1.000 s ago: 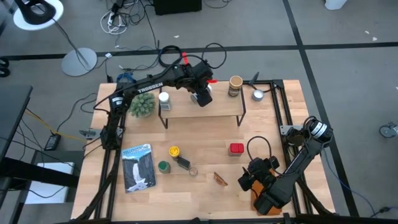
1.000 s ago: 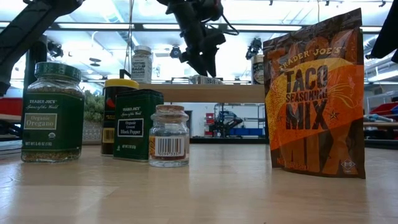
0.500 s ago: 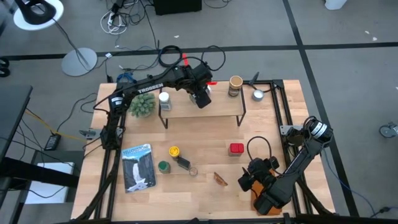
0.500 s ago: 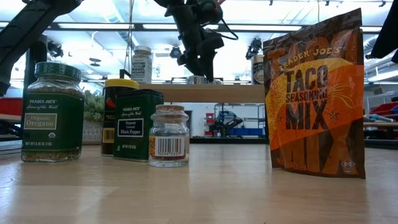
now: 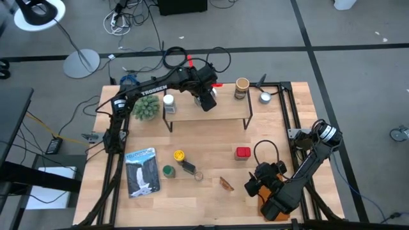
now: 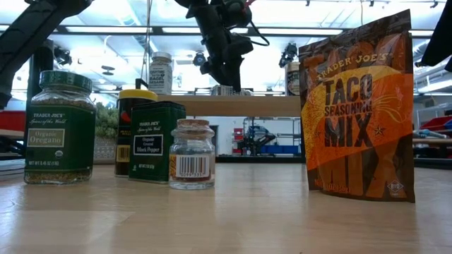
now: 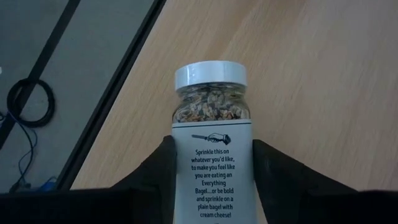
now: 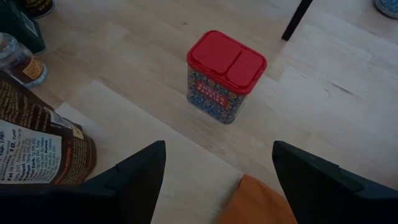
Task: Shelf spices
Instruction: Put the white seasoning bottle on the shelf aligned with the other white seasoning bottle
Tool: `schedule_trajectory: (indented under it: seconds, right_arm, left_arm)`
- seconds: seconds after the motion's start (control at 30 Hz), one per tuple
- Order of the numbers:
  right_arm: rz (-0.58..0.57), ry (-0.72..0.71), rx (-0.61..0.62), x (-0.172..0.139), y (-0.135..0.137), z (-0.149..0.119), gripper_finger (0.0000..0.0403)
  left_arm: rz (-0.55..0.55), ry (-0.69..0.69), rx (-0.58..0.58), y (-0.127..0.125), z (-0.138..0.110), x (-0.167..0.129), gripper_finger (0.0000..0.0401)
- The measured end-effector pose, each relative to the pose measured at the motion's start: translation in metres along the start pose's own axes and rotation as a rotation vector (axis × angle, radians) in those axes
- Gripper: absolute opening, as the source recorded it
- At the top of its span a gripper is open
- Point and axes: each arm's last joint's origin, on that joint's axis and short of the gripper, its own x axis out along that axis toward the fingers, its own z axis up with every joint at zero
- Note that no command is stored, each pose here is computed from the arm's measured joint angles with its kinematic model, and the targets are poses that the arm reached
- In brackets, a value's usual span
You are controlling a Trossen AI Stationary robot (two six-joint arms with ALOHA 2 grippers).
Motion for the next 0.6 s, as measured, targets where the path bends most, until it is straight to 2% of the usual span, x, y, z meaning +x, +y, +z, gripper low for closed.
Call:
schedule_trajectory:
  seconds: [0.33,0.43,0.6]
  right_arm:
    - [0.001,0.001,0.001,0.000,0.000,0.000,0.0293]
    - [0.001,0.001,-0.001,0.000,0.000,0.000,0.0293]
    - [0.001,0.001,-0.005,0.000,0.000,0.000,0.0293]
  left_arm:
    - [-0.038,-0.002,0.012,-0.004,0.003,-0.008,0.0166]
    - [-0.087,-0.027,0.021,-0.010,0.008,-0.021,0.0160]
    - [-0.109,-0.055,0.060,-0.027,0.010,-0.034,0.0134]
